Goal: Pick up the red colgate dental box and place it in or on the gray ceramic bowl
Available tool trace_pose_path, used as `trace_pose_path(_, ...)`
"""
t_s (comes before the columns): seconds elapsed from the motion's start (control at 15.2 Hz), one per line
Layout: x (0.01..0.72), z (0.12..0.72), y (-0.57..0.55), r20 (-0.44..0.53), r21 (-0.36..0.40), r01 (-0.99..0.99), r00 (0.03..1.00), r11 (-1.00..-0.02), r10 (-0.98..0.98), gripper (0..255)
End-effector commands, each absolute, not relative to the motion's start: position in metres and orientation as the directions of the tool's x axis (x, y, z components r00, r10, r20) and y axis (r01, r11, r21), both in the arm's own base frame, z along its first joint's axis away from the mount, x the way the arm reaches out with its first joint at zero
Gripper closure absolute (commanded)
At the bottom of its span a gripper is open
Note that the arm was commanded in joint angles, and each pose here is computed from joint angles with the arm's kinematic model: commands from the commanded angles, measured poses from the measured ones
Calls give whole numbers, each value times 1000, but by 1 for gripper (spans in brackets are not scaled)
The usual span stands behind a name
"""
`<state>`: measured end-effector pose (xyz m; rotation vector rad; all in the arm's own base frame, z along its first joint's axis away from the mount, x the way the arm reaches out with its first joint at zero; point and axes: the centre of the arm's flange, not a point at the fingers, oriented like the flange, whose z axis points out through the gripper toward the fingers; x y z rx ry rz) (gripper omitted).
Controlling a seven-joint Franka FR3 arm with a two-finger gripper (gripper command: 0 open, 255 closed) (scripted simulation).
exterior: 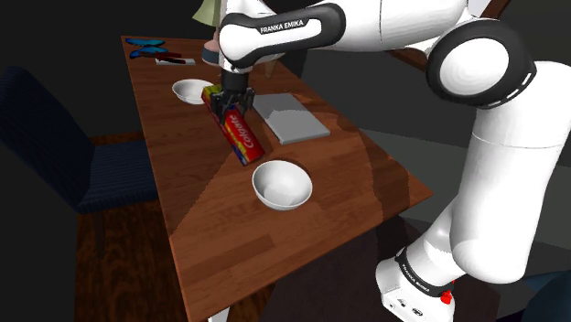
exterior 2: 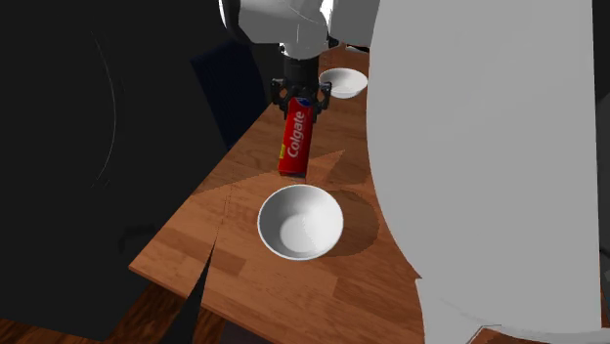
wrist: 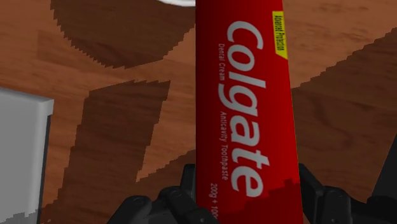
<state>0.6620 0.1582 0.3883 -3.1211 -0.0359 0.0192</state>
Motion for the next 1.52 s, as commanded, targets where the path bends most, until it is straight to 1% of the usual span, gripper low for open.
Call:
trace_pose_path(0.0, 642, 392, 155, -11, -20, 23, 1000, -1000, 23, 255)
trace_pose_path(0.99, 447, 401, 119, -11, -20, 23, 1000, -1000, 23, 255)
trace_pose_path(1.06, 438, 401, 118, -11, -20, 23, 1000, -1000, 23, 255)
trace_pose_path(1.45, 438, 370, 118, -11, -20, 23, 1000, -1000, 23, 255)
